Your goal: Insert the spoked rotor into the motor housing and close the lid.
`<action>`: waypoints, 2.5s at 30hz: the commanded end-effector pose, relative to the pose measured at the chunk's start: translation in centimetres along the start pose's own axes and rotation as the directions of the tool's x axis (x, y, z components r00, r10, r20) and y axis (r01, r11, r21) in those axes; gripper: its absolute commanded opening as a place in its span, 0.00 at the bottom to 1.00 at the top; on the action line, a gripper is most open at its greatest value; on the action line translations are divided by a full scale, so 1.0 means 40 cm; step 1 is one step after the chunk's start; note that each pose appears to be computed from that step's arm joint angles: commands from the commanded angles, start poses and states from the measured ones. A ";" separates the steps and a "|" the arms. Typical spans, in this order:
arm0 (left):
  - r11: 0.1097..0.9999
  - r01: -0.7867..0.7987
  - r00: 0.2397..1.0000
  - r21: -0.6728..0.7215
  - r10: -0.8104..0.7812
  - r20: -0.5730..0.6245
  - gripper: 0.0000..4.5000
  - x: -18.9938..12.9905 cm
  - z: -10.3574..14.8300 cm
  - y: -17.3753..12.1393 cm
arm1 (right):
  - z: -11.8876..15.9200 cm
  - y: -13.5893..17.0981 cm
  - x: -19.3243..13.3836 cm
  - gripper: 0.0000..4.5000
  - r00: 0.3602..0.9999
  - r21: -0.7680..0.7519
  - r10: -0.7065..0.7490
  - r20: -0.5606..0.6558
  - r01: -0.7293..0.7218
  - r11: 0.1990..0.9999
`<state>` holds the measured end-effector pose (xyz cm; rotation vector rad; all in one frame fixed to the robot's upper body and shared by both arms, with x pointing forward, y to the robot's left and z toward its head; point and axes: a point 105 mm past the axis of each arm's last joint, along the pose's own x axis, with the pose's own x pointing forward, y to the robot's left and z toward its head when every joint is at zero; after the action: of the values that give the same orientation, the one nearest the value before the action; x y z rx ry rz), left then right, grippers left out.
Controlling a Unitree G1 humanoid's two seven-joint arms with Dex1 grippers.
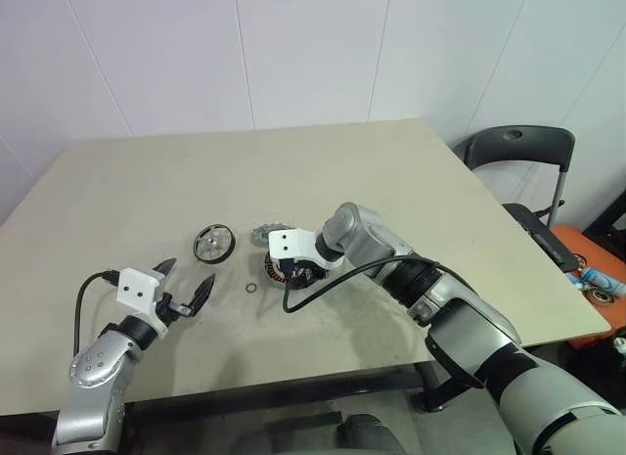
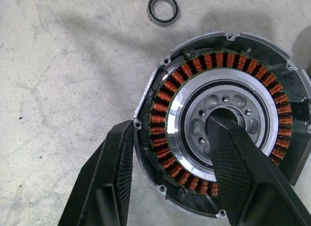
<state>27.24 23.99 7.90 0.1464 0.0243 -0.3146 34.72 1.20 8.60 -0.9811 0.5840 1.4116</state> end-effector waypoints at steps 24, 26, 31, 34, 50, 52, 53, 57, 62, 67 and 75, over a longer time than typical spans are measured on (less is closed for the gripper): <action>1.000 0.007 0.999 0.025 -0.008 0.033 1.00 0.004 0.024 -0.002 | 0.035 0.118 -0.050 0.50 0.979 0.037 0.185 0.089 -0.188 0.981; 1.000 0.025 0.999 0.007 -0.025 0.033 1.00 0.002 0.023 -0.009 | 0.035 0.117 -0.051 0.64 0.979 0.040 0.182 0.091 -0.186 0.982; 0.999 0.042 0.999 0.016 -0.043 0.030 1.00 0.001 0.026 -0.015 | 0.052 0.111 -0.071 0.99 0.977 0.051 0.167 0.137 -0.175 0.983; 0.997 0.065 0.998 0.029 -0.066 0.020 1.00 0.002 0.026 -0.023 | 0.060 0.096 -0.099 0.99 0.974 0.069 0.125 0.188 -0.140 0.988; 0.976 0.201 0.976 -0.078 -0.207 -0.072 1.00 0.043 0.005 -0.104 | -0.032 0.046 -0.232 0.99 0.837 0.189 -0.169 0.521 0.080 0.979; 0.973 0.214 0.971 -0.091 -0.221 -0.086 1.00 0.049 0.001 -0.115 | -0.045 0.044 -0.232 0.99 0.836 0.201 -0.173 0.521 0.077 0.977; 0.976 0.200 0.972 -0.087 -0.208 -0.106 1.00 0.052 -0.006 -0.113 | -0.050 0.041 -0.231 0.99 0.836 0.211 -0.178 0.519 0.077 0.974; 0.979 0.183 0.973 -0.090 -0.193 -0.124 1.00 0.067 -0.010 -0.124 | -0.060 0.034 -0.233 0.99 0.829 0.242 -0.194 0.524 0.073 0.967; 0.976 0.197 0.971 -0.088 -0.207 -0.121 1.00 0.070 -0.005 -0.144 | -0.071 0.034 -0.230 0.99 0.830 0.249 -0.188 0.525 0.061 0.967; 0.985 0.162 0.977 -0.059 -0.169 -0.131 1.00 0.056 0.000 -0.137 | -0.085 0.030 -0.237 0.99 0.831 0.254 -0.193 0.522 0.064 0.965; 0.973 0.227 0.964 -0.045 -0.231 -0.136 1.00 0.045 0.013 -0.165 | -0.098 0.027 -0.244 0.99 0.831 0.267 -0.197 0.520 0.061 0.962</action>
<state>26.64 17.63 6.12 0.1171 0.2299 -0.5085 33.06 -7.20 13.14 -0.3788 0.2951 1.3781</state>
